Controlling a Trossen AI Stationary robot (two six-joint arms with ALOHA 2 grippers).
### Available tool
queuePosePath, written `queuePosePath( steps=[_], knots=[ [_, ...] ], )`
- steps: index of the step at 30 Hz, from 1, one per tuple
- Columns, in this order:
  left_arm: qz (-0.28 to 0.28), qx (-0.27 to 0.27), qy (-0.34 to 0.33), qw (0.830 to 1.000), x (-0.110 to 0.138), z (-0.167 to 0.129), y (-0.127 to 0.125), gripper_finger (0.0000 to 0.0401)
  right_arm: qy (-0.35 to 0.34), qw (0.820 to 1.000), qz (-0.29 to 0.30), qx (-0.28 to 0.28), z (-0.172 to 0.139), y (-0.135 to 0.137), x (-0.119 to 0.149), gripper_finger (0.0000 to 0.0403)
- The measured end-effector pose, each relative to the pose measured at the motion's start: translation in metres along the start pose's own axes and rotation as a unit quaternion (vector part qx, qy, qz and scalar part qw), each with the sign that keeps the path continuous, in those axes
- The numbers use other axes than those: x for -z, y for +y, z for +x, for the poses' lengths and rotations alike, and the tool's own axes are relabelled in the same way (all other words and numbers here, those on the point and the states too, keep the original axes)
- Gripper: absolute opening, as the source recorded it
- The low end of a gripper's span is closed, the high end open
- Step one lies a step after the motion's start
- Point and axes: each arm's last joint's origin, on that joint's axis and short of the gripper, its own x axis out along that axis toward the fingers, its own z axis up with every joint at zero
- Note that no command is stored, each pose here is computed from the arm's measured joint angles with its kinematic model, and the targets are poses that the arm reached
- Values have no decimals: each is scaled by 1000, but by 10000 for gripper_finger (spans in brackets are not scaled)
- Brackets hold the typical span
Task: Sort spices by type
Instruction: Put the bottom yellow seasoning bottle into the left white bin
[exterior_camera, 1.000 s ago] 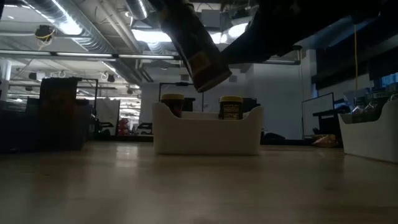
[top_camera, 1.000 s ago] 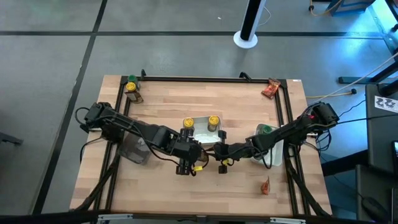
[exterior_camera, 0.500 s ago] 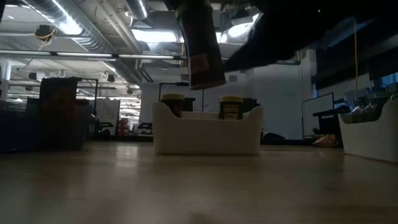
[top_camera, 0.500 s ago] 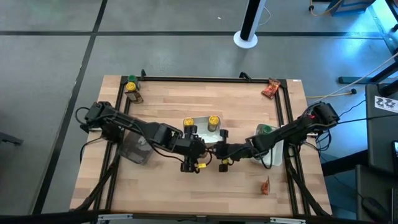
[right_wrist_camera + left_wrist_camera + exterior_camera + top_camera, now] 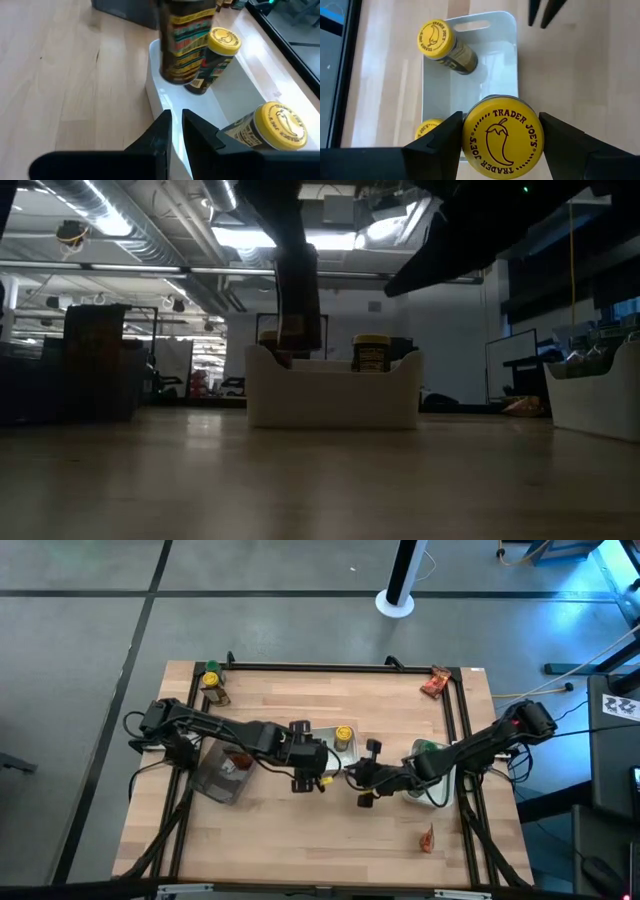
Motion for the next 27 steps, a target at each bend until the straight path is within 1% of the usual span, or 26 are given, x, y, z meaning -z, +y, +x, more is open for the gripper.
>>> queuePosePath(
  steps=[7,12,18,23,27],
  knots=[
    [-19,-9,19,1000,1,5,13,208,2,1000,-1,-3,0,1,0,46],
    [-33,4,27,999,1,10,19,208,1,1000,0,-3,0,1,0,46],
    [-30,4,62,998,3,26,20,208,5,1000,1,-16,0,1,1,46],
    [-29,2,69,997,3,30,21,208,8,1000,0,-16,0,1,2,46],
    [-40,0,71,997,5,35,23,208,9,1000,0,-16,0,1,2,46]
  ],
)
